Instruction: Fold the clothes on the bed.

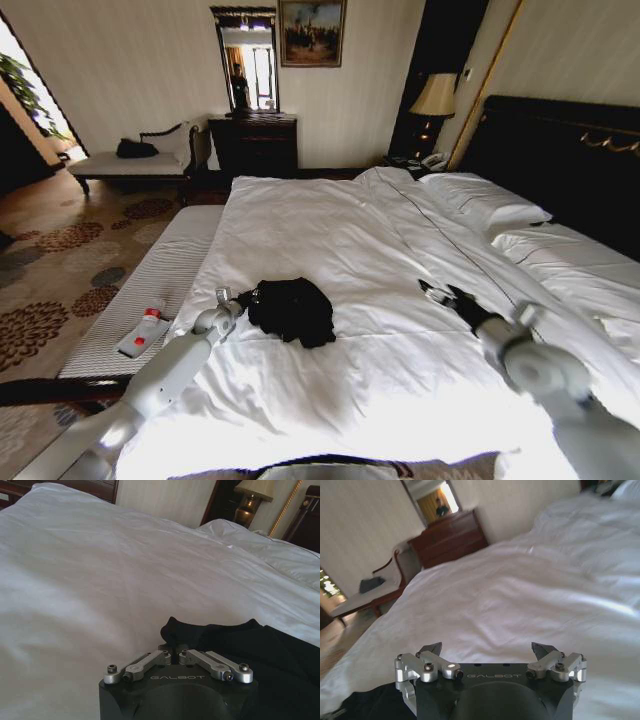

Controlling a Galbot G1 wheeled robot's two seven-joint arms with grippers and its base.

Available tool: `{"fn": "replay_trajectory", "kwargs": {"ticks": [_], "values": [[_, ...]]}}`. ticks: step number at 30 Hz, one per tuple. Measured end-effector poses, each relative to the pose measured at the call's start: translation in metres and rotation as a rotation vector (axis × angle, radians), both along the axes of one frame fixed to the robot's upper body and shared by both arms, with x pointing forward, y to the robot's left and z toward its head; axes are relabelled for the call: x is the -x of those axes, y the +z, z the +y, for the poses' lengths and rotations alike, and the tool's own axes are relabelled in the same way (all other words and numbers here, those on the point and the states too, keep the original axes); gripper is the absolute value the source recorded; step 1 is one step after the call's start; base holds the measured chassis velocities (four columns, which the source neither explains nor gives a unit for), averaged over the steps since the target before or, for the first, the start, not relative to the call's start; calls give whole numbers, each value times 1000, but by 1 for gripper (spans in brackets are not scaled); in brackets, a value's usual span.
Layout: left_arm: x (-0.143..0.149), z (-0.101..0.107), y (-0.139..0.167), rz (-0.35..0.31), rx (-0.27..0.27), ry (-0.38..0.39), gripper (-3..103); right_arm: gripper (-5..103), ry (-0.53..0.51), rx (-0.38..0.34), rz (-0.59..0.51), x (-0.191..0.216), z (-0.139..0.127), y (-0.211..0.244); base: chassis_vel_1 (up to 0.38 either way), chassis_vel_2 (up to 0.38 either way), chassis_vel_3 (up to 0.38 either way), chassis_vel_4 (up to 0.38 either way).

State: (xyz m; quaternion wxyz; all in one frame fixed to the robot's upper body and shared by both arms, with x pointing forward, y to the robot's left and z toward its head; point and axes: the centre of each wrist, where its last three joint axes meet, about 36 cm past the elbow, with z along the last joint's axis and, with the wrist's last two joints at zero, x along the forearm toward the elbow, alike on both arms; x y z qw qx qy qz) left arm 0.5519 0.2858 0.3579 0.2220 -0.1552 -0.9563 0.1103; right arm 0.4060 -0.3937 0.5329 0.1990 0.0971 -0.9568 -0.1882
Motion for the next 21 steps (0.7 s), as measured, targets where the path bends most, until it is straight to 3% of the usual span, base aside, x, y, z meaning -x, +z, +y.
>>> {"fn": "replay_trajectory", "kwargs": {"ticks": [2, 4, 9, 15, 21], "values": [[0, -6, -1, 0, 2, -6, 2, 100, 53, -56, 69, -37, 4, -6, 0, 0, 0, 0], [0, -7, -1, 0, 2, -8, 2, 100, 66, -70, 88, -46, 7, -10, 0, 0, 0, 0], [1, -13, 1, -4, 2, -18, 2, 100, 138, -159, 190, -100, 42, -38, 0, 0, 0, 0], [3, -15, 3, -2, -2, -20, 2, 100, 169, -206, 246, -146, 68, -54, 0, 0, 0, 0], [4, -15, 5, 2, -8, -26, 2, 100, 187, -224, 285, -167, 83, -74, 0, 0, 0, 0]]}}
